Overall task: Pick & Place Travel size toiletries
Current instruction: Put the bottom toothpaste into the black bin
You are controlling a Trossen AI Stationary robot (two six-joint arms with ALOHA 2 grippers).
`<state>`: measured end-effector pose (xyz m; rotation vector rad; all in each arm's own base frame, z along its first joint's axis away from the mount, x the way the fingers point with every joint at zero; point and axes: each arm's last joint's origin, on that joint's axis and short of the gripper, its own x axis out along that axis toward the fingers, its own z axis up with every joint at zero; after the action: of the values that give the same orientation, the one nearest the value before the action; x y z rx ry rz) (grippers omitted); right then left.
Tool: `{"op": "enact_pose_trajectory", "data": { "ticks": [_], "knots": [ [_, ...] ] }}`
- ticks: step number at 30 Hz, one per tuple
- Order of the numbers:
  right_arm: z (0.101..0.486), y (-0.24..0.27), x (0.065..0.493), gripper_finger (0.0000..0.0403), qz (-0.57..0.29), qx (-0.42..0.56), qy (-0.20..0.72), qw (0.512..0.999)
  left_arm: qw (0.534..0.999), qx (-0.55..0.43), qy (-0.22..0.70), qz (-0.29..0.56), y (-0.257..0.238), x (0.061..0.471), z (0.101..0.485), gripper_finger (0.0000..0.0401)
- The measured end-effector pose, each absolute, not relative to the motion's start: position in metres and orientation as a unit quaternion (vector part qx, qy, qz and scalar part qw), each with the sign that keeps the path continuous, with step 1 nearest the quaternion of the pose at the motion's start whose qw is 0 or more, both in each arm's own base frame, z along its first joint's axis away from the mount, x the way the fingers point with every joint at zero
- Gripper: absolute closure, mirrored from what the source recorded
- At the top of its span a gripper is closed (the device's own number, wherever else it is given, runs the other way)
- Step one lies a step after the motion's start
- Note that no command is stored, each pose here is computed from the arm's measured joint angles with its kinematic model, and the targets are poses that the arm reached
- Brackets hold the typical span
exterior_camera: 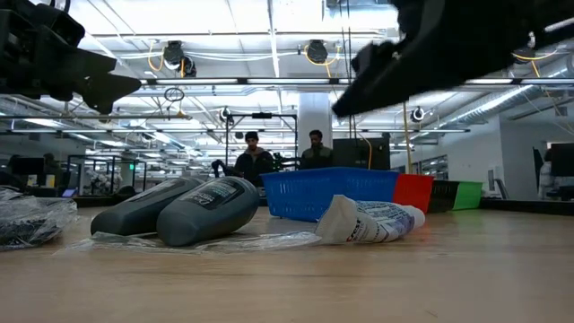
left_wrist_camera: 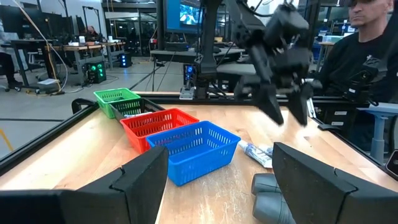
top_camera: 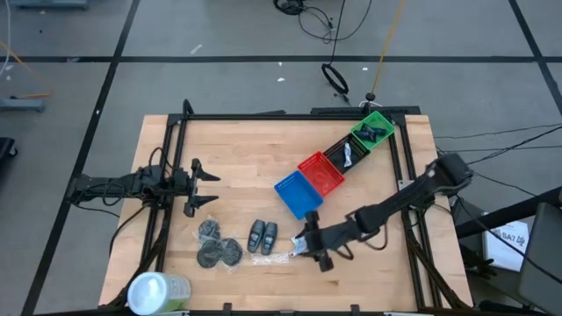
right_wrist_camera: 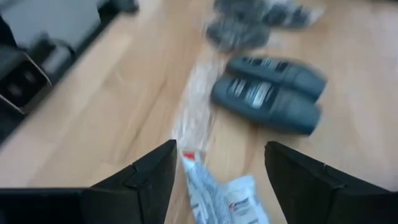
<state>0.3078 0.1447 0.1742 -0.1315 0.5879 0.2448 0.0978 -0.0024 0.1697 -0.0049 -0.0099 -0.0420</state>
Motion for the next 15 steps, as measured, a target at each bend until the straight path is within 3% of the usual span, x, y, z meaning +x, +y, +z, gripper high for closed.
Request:
{"op": "enact_pose_trajectory", "data": {
  "ticks": [15],
  "knots": [
    [0.119,0.159,0.314,0.0183,0.113,-0.074,0.378,0.916,1.0,-0.002,-0.005,-0.021,-0.002,0.098,0.17,0.0118]
  ]
}}
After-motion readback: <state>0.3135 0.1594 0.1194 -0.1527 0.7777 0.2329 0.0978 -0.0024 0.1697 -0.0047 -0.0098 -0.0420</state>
